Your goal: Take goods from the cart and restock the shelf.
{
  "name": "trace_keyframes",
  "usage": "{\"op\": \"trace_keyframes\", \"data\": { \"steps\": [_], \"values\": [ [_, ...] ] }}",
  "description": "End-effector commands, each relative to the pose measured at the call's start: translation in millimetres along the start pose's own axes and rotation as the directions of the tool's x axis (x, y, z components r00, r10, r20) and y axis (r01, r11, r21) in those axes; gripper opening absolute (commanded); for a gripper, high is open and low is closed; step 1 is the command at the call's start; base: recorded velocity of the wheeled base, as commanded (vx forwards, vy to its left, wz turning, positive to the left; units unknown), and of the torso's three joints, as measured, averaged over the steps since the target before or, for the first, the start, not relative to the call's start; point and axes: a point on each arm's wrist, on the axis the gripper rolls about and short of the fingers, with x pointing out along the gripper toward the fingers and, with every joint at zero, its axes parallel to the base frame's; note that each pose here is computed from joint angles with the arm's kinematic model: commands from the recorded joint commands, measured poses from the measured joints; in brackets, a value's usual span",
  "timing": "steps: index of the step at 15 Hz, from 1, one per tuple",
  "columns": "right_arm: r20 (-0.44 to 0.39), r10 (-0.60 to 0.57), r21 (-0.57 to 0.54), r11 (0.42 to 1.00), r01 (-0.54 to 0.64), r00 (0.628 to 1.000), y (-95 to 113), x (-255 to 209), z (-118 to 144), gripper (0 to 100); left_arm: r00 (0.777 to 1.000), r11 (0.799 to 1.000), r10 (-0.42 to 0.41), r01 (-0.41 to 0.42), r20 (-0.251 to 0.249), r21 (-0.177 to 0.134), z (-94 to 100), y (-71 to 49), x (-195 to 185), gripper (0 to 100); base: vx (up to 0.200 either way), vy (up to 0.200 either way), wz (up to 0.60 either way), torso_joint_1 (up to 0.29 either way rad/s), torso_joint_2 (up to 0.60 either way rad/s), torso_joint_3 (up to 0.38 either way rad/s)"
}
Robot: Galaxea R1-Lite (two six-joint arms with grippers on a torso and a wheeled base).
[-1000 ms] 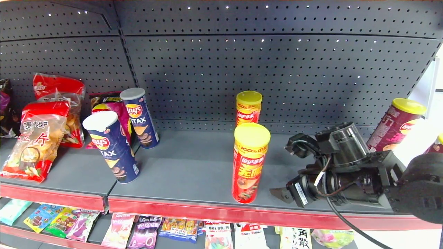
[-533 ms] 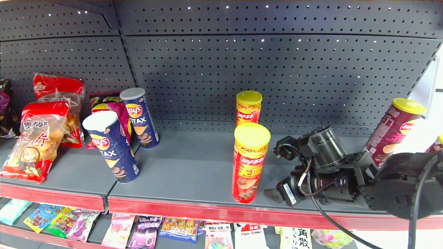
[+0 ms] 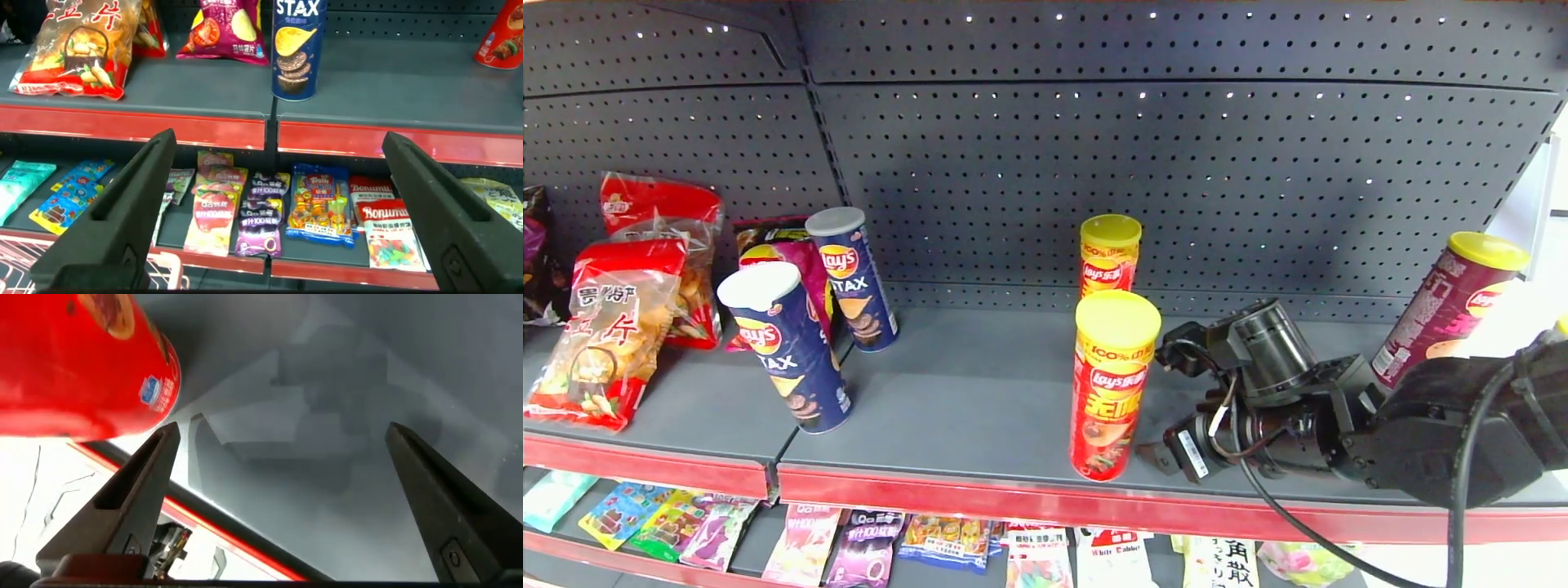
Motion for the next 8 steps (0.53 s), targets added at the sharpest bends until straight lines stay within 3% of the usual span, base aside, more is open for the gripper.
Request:
{"op": "trace_keyframes", "data": {
  "steps": [1, 8],
  "values": [
    [-0.001, 0.005, -0.006, 1.000, -0.005, 1.000, 2.8, 1.3, 0.4, 100, 1.000, 1.000, 0.001, -0.001, 0.000, 0.000, 0.0, 0.0, 0.0, 100, 0.000, 0.000, 0.00, 0.000, 0.00, 0.000],
    [0.004, 0.017, -0.015, 1.000, -0.017, 1.000, 7.5, 0.5, 1.5, 100, 1.000, 1.000, 0.001, -0.001, 0.000, 0.000, 0.0, 0.0, 0.0, 100, 0.000, 0.000, 0.00, 0.000, 0.00, 0.000]
  ]
}}
